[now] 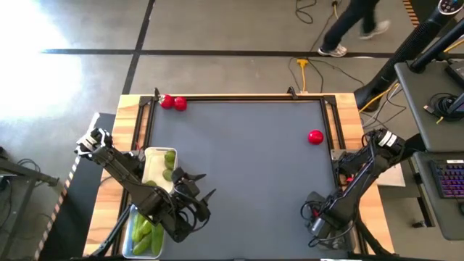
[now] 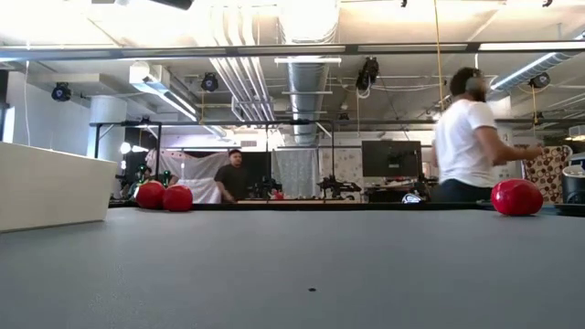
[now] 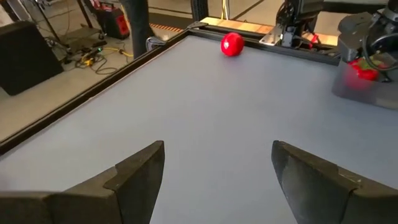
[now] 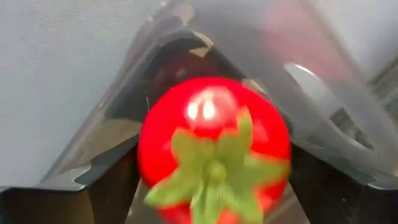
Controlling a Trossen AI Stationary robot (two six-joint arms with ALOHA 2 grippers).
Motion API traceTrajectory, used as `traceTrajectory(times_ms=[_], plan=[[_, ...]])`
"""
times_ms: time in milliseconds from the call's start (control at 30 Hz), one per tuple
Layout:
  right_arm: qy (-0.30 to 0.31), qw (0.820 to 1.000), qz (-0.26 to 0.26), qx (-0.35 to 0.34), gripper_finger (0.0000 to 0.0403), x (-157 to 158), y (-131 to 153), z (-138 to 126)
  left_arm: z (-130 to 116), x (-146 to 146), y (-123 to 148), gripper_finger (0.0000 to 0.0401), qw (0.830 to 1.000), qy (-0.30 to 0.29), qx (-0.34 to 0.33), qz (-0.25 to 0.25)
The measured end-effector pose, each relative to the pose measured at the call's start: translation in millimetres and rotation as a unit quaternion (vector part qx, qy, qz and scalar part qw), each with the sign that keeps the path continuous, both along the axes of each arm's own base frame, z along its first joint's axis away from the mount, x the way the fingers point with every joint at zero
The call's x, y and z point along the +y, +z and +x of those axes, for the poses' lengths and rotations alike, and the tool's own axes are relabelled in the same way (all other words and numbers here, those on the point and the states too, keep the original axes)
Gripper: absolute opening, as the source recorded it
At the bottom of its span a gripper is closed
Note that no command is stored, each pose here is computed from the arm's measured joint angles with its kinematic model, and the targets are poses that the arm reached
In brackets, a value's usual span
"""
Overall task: Sort produce into baskets
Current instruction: Put the red tomato into the black bin
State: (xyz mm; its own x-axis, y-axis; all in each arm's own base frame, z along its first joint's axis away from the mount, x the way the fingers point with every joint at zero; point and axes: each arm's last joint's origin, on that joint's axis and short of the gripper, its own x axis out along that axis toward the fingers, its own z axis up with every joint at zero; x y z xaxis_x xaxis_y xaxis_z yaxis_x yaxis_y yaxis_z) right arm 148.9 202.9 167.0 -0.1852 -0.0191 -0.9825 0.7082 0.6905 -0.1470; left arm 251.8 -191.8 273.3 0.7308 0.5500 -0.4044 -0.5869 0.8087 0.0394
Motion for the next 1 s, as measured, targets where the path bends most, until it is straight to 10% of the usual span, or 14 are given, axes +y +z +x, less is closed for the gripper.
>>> traceTrajectory(times_ms=[567, 1000], plan=[[0.034, 0.995, -0.051, -0.075, 0.0364, 14.4, 81.8, 17.7, 5.1, -4.5, 3.4, 0.0278, 0.999, 0.0, -0.035, -0.032], [0.022, 0.984, -0.16, -0.076, 0.0364, -21.9, 89.8, 37.8, 6.3, -5.6, 4.2, 0.0278, 0.998, 0.0, -0.044, -0.039]])
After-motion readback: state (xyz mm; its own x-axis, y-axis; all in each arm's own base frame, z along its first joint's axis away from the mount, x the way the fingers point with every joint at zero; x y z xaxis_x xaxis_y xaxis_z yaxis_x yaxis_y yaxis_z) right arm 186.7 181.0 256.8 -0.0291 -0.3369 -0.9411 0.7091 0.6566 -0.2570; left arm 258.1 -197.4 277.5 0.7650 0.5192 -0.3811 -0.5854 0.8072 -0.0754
